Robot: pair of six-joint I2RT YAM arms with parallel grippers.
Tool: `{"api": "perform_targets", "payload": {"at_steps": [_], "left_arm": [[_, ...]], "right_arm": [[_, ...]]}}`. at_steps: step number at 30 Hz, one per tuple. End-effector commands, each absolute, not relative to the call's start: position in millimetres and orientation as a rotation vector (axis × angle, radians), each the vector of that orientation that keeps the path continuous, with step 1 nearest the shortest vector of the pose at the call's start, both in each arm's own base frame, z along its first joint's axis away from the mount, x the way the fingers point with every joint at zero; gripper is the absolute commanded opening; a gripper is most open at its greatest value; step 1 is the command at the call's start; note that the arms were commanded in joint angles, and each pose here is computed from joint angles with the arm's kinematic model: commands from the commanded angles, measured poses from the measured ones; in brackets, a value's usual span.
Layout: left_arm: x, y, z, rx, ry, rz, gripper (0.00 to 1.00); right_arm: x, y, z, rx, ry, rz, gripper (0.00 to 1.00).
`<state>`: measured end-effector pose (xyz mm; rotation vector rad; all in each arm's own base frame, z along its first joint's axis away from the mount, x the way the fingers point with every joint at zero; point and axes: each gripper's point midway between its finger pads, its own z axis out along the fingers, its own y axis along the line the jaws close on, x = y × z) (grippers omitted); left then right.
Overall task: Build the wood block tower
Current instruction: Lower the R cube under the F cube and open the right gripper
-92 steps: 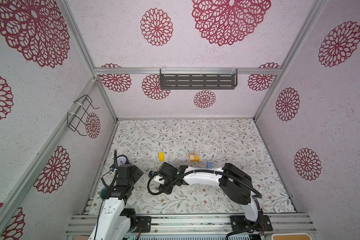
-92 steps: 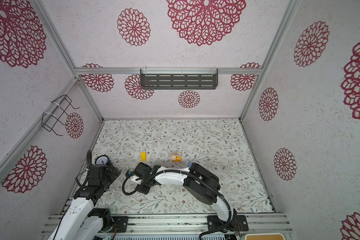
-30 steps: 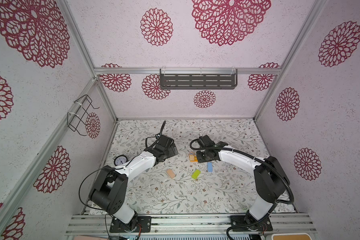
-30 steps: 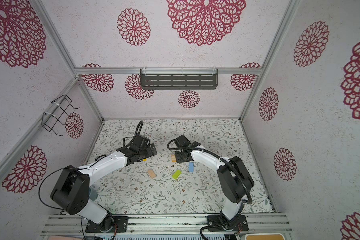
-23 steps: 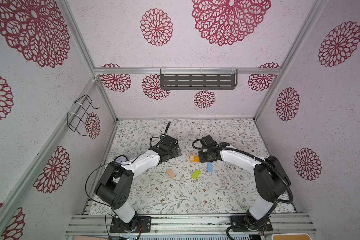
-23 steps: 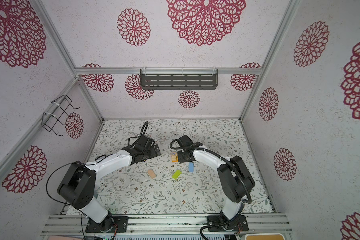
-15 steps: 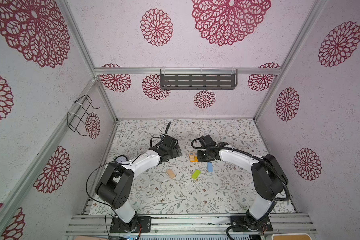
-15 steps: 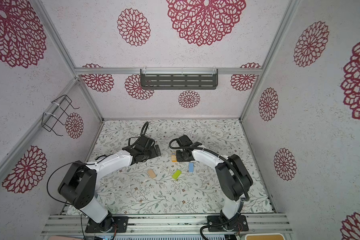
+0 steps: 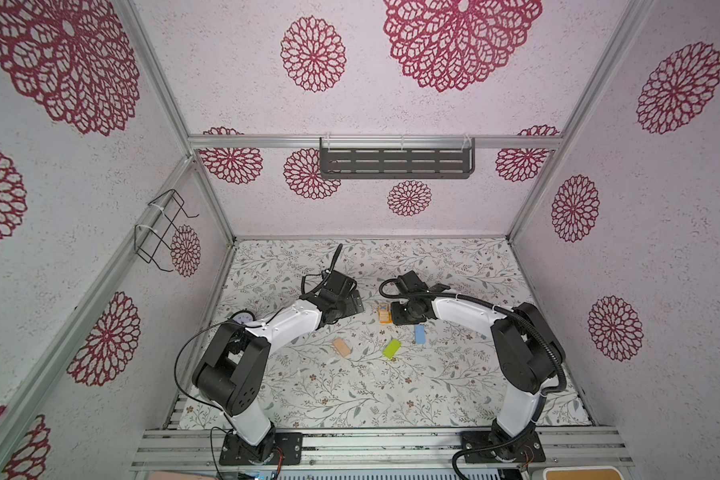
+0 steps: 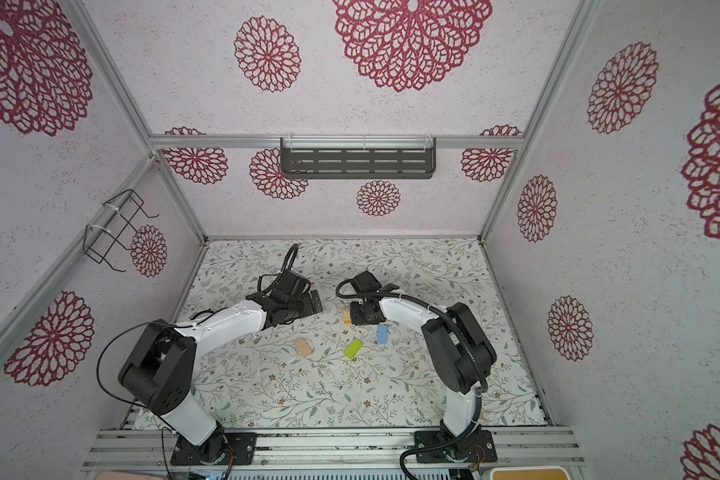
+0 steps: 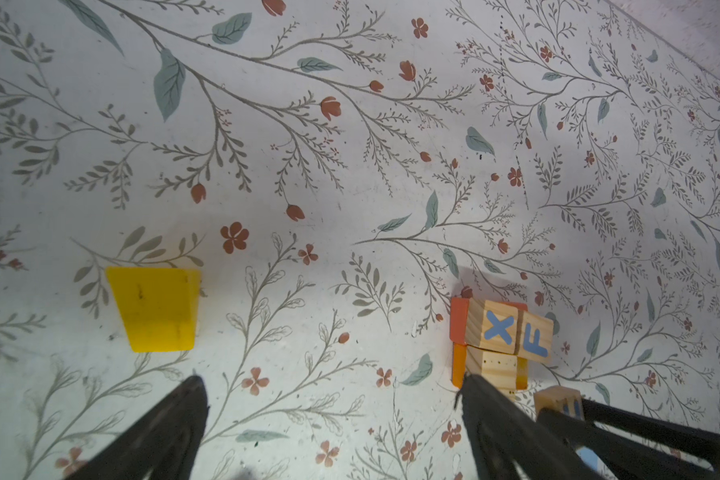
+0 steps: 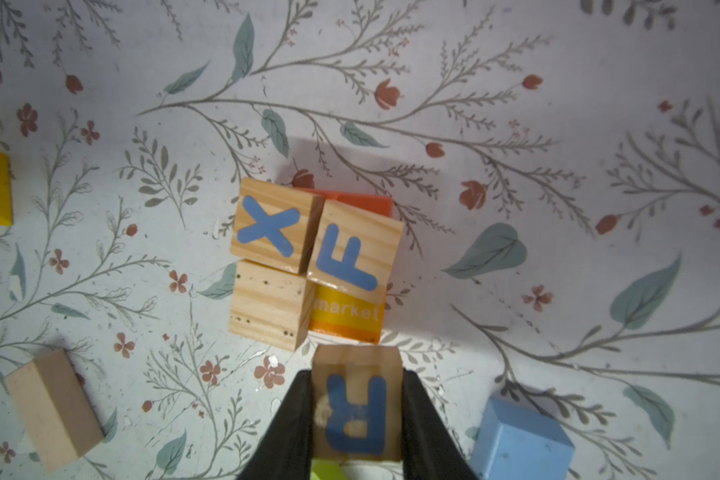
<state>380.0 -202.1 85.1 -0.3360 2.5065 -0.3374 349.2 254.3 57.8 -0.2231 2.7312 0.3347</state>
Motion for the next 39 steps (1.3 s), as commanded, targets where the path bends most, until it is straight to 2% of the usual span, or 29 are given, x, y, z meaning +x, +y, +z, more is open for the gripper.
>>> {"api": "perform_targets", "payload": {"at_steps": [1,32,39], "left_arm": [[385,-210,87,-0.317,2.488,-0.363,0.98],[382,-208,86,-0.303,2.497,-0.35,0.96],[381,-209,85,-0.299,2.5,-0.354,0.96]], "right_arm": [[359,260,65,-0.194,2.71,0.364,0.2],[370,263,62,-0.18,2.702,0.357,0.22],[372,261,62,-0.175,2.698,0.343,0.25]]}}
